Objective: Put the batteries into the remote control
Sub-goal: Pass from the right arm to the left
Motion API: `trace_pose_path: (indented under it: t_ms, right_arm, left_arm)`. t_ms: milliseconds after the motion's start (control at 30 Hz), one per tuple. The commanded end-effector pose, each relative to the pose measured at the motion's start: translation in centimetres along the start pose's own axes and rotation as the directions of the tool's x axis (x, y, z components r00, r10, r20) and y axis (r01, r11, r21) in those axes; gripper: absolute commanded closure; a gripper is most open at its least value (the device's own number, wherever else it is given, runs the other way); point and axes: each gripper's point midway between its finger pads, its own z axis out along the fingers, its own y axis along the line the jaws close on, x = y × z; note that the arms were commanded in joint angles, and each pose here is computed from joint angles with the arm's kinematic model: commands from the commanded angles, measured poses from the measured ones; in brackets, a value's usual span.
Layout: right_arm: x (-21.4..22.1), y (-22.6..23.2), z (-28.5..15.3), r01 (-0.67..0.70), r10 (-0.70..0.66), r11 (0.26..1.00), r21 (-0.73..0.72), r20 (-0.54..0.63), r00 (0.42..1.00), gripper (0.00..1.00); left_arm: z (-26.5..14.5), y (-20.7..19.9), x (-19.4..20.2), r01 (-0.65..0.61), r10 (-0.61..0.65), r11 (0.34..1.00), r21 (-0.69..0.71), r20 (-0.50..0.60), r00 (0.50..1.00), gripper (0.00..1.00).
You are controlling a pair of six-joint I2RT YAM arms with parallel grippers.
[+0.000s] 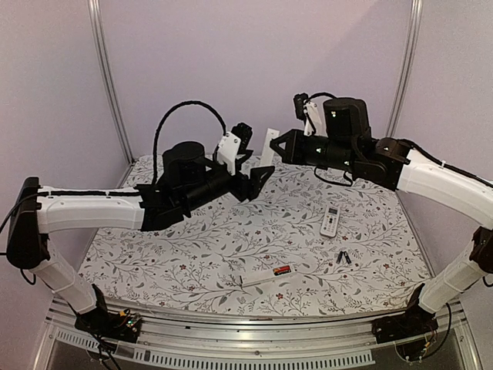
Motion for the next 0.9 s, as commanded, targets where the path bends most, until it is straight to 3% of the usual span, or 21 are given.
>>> trace_pose_path:
  t_ms: [0, 67, 533, 867]
  right_arm:
    - [-0.4, 0.1, 0.1, -0.005, 0.005, 1.0, 0.02, 0.01, 1.0, 1.0]
    - [-0.3, 0.1, 0.2, -0.003, 0.002, 1.0, 0.024, 0.01, 1.0, 1.0]
    - [-0.5, 0.0, 0.1, -0.003, 0.003, 1.0, 0.03, 0.018, 1.0, 1.0]
    - [-0.4, 0.1, 0.2, 0.012, -0.012, 1.0, 0.019, 0.015, 1.0, 1.0]
  left_arm:
    - [0.7, -0.6, 0.1, 0.0, 0.0, 1.0, 0.006, -0.025, 1.0, 0.29]
    - [0.8, -0.8, 0.2, 0.01, -0.01, 1.0, 0.018, -0.028, 1.0, 0.35]
    - [1.8, -1.5, 1.8, 0.046, -0.042, 0.998, 0.043, -0.079, 0.996, 0.49]
    - [1.7, -1.4, 1.6, 0.062, -0.06, 0.997, 0.036, -0.071, 0.996, 0.68]
